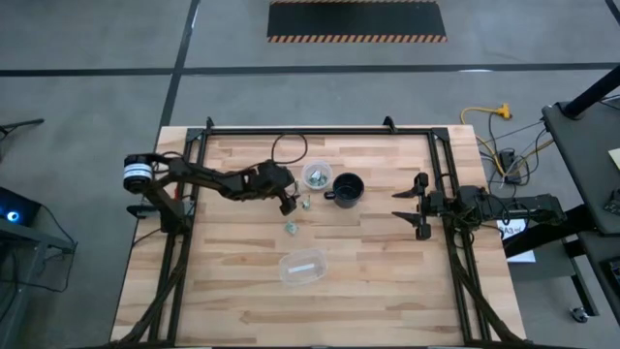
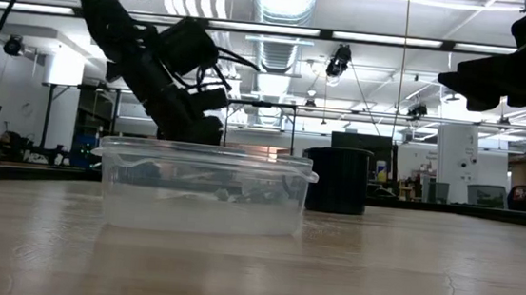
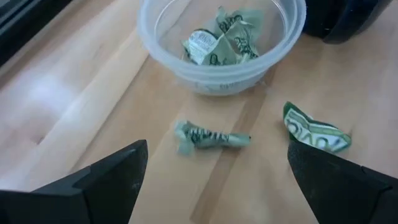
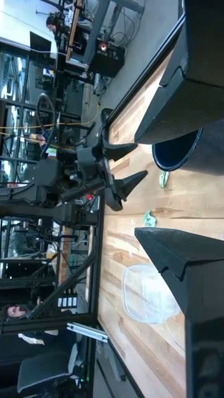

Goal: Pick and place Stevia / Truvia into bins
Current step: Put the stevia packet into the top transparent container

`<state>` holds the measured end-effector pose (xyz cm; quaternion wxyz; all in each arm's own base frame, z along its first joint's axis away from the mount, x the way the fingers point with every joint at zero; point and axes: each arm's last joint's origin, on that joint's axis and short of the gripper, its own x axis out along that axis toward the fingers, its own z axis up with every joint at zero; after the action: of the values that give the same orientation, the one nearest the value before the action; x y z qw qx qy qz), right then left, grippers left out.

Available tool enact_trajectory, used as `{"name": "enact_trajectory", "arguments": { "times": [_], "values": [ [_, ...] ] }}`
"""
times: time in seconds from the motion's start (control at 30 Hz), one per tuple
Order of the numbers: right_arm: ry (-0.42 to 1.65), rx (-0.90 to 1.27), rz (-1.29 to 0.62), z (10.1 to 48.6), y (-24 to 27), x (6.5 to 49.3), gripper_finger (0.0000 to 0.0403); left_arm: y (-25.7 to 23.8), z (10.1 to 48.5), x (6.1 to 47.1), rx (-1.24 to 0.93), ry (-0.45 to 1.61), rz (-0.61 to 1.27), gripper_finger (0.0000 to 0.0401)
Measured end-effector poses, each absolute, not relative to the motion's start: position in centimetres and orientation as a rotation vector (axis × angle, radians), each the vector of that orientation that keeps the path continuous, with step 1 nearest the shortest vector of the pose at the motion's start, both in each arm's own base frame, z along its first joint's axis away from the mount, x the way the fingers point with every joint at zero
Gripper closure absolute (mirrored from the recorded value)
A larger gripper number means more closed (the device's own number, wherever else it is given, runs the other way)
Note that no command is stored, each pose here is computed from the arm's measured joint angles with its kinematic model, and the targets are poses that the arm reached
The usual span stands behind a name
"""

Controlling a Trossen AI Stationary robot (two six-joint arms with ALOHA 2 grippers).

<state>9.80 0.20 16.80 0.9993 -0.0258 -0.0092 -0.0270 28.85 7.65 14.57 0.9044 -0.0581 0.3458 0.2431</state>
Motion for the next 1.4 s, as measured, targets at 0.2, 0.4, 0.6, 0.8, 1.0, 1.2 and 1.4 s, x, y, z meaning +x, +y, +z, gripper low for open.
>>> {"name": "enact_trajectory", "arguments": {
  "times": [0.2, 0.4, 0.6, 0.8, 1.0, 1.2, 1.4],
  "values": [
    [-0.018, -0.052, -0.055, 16.8, 0.2, 9.8, 0.0181, 8.1, 13.9, 29.9, -0.111, 0.737, 0.502, 0.0034],
    [-0.019, -0.052, -0.054, 16.8, 0.2, 9.8, 0.0181, 8.9, 12.9, 30.6, -0.116, 0.773, 0.514, 0.0034],
    [-0.018, -0.052, -0.054, 16.8, 0.2, 9.8, 0.0181, 9.7, 12.1, 30.5, -0.143, 0.784, 0.529, 0.0034],
    [-0.018, -0.052, -0.054, 16.8, 0.2, 9.8, 0.0181, 9.8, 12.0, 30.5, -0.143, 0.789, 0.532, 0.0034],
    [-0.018, -0.052, -0.054, 16.8, 0.2, 9.8, 0.0181, 9.9, 12.0, 30.5, -0.138, 0.792, 0.532, 0.0034],
    [-0.018, -0.052, -0.054, 16.8, 0.2, 9.8, 0.0181, 9.9, 12.0, 30.5, -0.119, 0.797, 0.521, 0.0054],
    [-0.018, -0.052, -0.054, 16.8, 0.2, 9.8, 0.0181, 9.9, 12.0, 30.5, -0.117, 0.8, 0.522, 0.0141]
  ]
}}
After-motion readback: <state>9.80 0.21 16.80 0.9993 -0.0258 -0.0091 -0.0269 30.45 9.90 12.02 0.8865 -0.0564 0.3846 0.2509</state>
